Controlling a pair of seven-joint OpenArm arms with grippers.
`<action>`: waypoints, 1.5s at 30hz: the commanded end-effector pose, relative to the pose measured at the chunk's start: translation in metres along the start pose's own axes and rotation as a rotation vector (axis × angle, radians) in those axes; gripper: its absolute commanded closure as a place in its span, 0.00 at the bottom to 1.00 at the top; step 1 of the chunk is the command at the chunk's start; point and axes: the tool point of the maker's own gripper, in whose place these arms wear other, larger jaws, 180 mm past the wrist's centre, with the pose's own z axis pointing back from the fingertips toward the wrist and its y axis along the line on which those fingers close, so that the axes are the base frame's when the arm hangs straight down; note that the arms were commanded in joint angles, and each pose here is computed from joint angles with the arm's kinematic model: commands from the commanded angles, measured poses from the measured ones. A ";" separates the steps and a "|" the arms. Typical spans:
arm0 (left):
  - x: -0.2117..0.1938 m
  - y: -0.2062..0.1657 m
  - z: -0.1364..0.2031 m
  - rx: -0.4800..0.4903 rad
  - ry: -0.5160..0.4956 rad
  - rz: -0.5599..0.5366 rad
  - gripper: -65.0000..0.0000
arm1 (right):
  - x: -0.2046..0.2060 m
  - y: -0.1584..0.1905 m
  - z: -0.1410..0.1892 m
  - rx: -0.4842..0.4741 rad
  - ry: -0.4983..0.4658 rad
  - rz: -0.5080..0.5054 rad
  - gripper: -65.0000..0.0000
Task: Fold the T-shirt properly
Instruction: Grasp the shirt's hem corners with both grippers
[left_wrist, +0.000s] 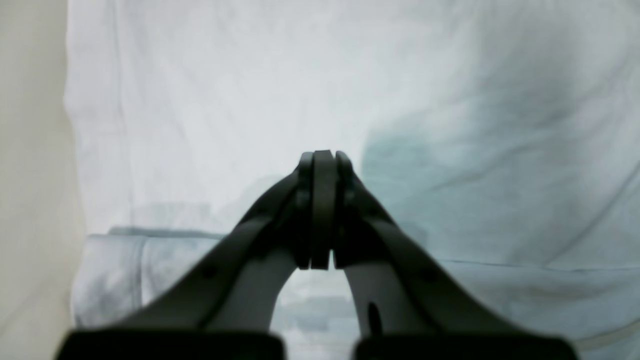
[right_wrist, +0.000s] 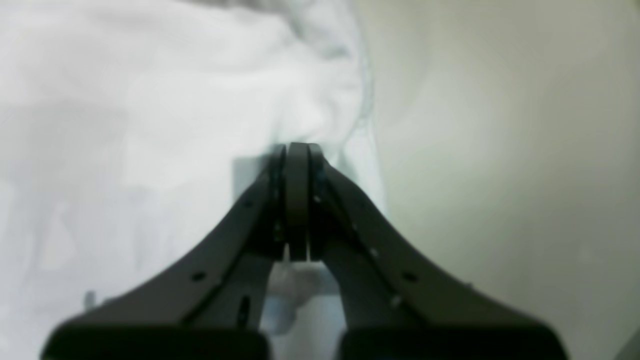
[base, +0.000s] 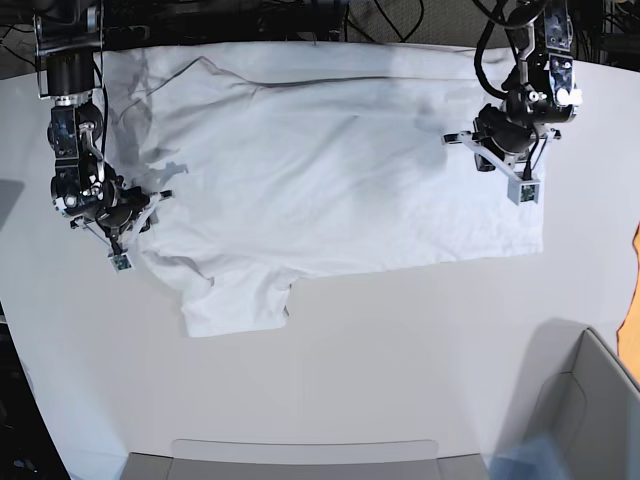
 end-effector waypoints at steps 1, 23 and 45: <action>0.009 0.003 0.004 0.008 -0.033 -0.007 1.00 | -0.031 0.008 0.005 0.013 0.118 0.036 1.00; 0.014 0.000 -0.007 -0.003 -0.029 0.017 1.00 | 0.154 -0.060 0.056 -0.084 -0.292 -0.092 0.55; 0.009 -0.013 -0.010 -0.035 -0.026 0.056 1.00 | 0.123 0.015 -0.066 0.117 -0.128 -0.256 0.54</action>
